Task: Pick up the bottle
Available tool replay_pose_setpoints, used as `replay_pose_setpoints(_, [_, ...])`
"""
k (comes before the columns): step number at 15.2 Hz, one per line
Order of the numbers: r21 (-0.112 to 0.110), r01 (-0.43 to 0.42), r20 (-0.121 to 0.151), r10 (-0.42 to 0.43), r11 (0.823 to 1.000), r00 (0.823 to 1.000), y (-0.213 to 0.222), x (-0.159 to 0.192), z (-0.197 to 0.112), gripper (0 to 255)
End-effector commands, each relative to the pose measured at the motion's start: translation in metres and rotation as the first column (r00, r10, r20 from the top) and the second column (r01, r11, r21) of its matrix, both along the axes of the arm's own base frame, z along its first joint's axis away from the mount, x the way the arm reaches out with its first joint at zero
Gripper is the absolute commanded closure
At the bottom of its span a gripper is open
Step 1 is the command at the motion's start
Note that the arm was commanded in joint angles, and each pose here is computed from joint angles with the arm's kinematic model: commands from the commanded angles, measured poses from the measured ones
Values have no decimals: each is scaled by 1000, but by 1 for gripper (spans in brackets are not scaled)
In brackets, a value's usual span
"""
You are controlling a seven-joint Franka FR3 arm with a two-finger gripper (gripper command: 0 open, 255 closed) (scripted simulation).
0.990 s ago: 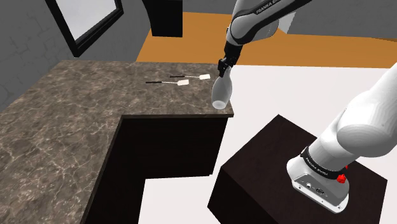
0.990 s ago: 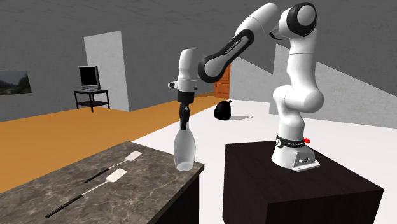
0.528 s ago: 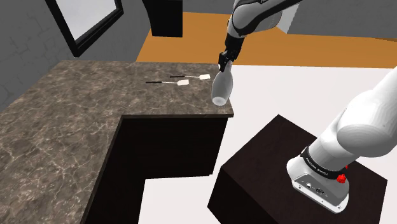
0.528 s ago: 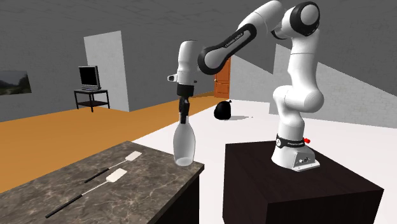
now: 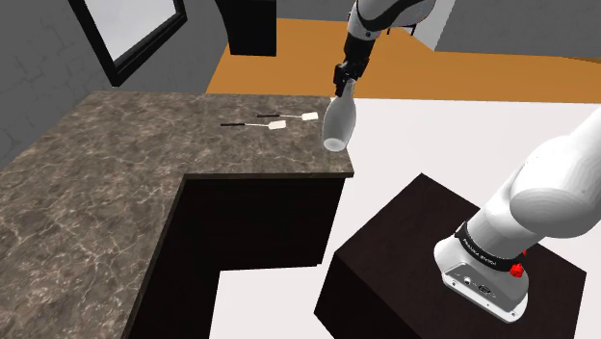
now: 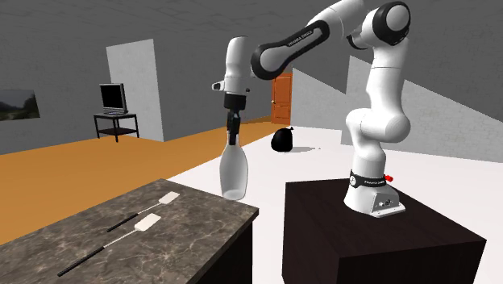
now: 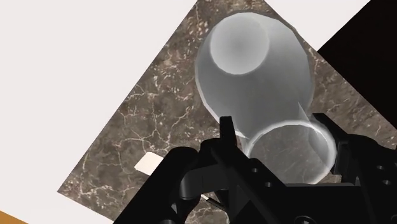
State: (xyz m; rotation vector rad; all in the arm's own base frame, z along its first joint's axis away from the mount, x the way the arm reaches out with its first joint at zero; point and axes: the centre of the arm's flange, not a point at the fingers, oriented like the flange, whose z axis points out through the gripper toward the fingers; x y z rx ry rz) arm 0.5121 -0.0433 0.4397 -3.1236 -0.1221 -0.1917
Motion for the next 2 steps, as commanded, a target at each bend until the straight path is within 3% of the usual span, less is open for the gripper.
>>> replay_pose_setpoints(1, [0, 0, 0, 0, 1000, 1000, 1, 0, 6, 255])
replay_pose_setpoints(2, [0, 0, 0, 0, 1000, 1000, 1, 0, 6, 255])
